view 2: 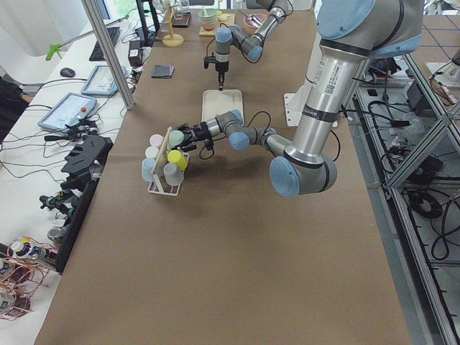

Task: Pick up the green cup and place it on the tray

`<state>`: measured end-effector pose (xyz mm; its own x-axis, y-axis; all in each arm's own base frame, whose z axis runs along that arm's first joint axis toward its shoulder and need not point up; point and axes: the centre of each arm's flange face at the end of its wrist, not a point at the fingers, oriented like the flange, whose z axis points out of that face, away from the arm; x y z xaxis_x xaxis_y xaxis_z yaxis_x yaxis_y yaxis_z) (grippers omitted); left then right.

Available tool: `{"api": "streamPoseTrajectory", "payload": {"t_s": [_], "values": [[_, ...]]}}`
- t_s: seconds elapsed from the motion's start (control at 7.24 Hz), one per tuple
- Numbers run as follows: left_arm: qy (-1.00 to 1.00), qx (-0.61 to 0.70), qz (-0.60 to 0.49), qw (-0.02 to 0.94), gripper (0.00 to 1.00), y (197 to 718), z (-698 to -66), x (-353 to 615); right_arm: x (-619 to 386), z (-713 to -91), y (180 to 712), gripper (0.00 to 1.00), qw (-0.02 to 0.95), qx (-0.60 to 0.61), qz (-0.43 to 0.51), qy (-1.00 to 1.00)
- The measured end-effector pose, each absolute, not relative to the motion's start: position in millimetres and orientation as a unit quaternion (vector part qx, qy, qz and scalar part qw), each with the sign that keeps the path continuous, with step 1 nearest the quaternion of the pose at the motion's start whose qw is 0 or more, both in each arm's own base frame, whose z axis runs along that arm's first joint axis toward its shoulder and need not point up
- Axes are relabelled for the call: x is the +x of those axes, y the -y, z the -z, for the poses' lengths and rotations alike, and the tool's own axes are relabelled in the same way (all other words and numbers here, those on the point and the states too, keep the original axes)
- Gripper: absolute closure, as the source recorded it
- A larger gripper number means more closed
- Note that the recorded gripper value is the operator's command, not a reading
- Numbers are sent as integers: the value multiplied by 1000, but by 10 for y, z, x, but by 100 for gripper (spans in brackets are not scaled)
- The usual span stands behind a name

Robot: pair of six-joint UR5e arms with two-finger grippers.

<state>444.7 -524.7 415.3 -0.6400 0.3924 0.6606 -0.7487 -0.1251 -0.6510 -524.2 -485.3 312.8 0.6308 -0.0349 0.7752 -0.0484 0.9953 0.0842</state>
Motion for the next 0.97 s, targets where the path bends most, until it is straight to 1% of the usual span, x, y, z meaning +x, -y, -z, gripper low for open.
{"api": "streamPoseTrajectory", "payload": {"t_s": [0.14, 0.28, 0.41, 0.55, 0.69, 0.97], "values": [[538, 169, -730, 386, 92, 5252, -4092, 4394, -5173, -3145, 4911, 66, 902, 49, -9, 430], [541, 174, -729, 380, 93, 5241, -4067, 4355, -5071, -3193, 4983, 64, 902, 47, -13, 429], [544, 180, -729, 375, 93, 5218, -4081, 4323, -4918, -3281, 5075, 56, 902, 41, -19, 429], [544, 185, -729, 372, 93, 5179, -4133, 4302, -4702, -3406, 5192, 31, 903, 33, -28, 427], [544, 189, -730, 369, 93, 5130, -4203, 4297, -4363, -3578, 5355, 0, 904, 27, -37, 425], [543, 191, -731, 366, 93, 5082, -4270, 4311, -3528, -3942, 5711, 0, 905, 26, -51, 422]]}}
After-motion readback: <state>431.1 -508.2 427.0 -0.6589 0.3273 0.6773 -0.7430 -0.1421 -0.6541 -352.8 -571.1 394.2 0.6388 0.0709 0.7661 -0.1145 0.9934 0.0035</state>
